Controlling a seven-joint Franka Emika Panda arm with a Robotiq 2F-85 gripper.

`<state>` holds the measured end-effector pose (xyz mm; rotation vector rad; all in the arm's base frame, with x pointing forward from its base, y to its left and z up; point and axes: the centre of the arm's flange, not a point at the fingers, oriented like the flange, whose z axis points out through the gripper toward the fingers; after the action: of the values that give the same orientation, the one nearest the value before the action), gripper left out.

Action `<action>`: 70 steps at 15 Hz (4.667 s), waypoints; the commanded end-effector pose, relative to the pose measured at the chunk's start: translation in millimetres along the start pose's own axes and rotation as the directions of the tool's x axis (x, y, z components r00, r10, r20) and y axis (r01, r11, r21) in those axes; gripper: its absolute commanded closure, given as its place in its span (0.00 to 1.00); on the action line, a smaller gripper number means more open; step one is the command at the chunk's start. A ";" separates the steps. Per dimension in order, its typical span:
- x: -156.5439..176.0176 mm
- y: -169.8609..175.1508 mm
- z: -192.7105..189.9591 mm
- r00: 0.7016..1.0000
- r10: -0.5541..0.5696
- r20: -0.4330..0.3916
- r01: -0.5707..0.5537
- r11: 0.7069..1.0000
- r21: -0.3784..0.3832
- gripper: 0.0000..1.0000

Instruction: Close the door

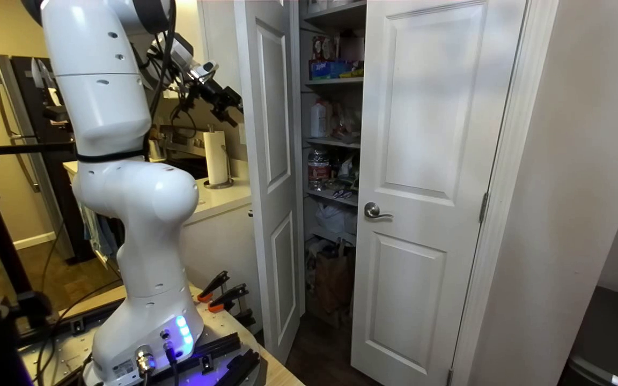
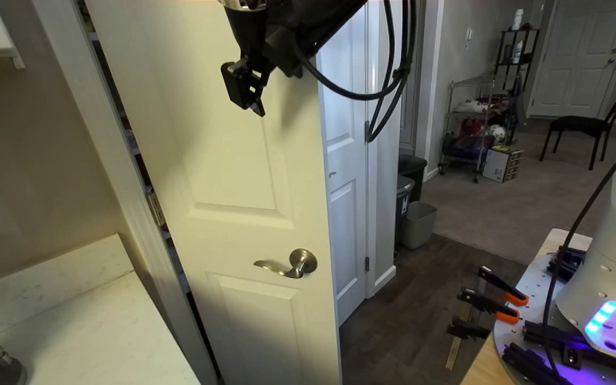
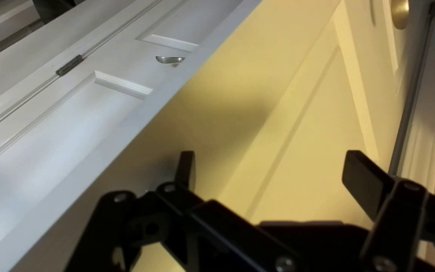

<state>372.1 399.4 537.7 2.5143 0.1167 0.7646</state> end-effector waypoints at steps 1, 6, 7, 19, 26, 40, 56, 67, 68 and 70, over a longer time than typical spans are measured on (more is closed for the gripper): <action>0.9 -0.9 3.3 1.000 -0.001 0.003 0.001 1.000 0.002 0.00; -0.5 -3.7 1.0 1.000 -0.006 0.001 0.006 1.000 0.007 0.00; -0.6 -3.9 0.8 1.000 -0.007 0.000 0.007 1.000 0.007 0.00; 12.5 17.6 88.6 0.996 0.087 0.018 -0.084 0.989 -0.125 0.00; 67.4 38.5 172.6 0.995 0.048 -0.087 -0.066 0.975 -0.213 0.00; 130.9 70.7 245.7 0.989 0.048 -0.138 -0.087 0.952 -0.295 0.00; 192.4 59.8 301.2 0.993 -0.069 -0.093 0.036 0.948 -0.315 0.00; 224.7 48.6 317.2 0.994 -0.065 -0.082 0.033 0.937 -0.347 0.00; 221.1 47.6 316.2 0.995 -0.064 -0.072 0.035 0.936 -0.350 0.00; 209.0 46.4 311.0 0.997 -0.049 -0.052 0.027 0.933 -0.360 0.00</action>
<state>712.8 262.8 441.2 2.1364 0.0366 0.7956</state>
